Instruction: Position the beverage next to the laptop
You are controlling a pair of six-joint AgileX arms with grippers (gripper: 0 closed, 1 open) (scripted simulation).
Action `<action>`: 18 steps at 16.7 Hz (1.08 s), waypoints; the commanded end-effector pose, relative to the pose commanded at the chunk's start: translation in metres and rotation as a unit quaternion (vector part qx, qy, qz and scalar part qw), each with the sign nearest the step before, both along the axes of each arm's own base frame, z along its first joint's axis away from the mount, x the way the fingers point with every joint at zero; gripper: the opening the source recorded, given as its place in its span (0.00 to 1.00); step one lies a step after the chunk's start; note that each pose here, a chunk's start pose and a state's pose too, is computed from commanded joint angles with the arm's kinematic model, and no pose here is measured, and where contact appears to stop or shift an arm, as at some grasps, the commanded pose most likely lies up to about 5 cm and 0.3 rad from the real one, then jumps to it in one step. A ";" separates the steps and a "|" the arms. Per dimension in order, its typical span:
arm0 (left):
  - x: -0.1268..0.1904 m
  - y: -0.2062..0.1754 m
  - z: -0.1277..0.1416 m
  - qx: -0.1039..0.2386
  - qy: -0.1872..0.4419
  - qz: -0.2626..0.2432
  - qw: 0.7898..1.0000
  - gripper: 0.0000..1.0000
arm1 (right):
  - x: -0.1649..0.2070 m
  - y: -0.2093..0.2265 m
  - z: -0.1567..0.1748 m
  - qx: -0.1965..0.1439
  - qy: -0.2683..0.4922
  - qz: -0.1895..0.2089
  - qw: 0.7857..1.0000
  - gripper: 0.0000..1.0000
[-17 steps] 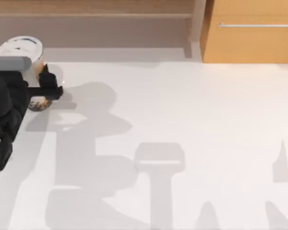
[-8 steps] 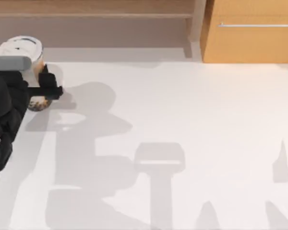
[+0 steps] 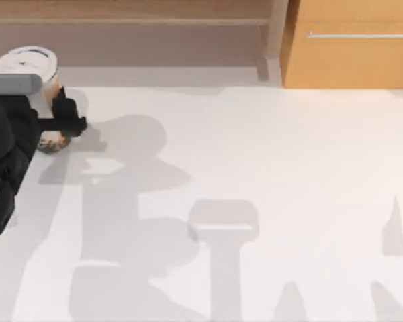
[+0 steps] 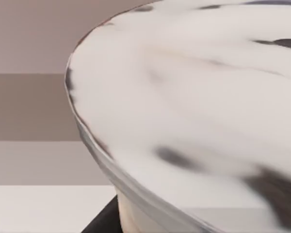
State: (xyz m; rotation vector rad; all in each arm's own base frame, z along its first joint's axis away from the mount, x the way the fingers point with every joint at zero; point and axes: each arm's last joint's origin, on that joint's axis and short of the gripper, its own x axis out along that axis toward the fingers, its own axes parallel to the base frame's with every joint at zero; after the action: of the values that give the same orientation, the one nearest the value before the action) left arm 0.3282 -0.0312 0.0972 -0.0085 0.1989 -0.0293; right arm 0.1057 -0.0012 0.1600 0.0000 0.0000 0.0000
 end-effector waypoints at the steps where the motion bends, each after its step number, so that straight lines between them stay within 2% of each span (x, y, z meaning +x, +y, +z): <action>1: 0.000 0.000 0.000 0.000 0.000 0.000 1.000 0.00 | 0.000 0.000 0.000 0.000 0.000 0.000 1.000 1.00; 5: 0.000 0.000 -0.001 0.001 0.002 0.000 1.000 0.00 | 0.000 0.000 0.000 0.000 0.000 0.000 1.000 1.00; 11: 0.002 0.000 0.042 -0.008 -0.083 0.012 0.996 0.00 | 0.000 0.000 0.000 0.000 0.000 0.000 1.000 1.00; 18: -0.032 0.001 0.076 -0.017 -0.120 0.026 0.992 0.00 | 0.000 0.000 0.000 0.000 0.000 0.000 1.000 1.00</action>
State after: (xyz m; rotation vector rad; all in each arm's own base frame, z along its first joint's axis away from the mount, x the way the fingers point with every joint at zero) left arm 0.2966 -0.0302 0.1731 -0.0433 -0.0421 0.0186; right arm 0.1057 -0.0012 0.1600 0.0000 0.0000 0.0000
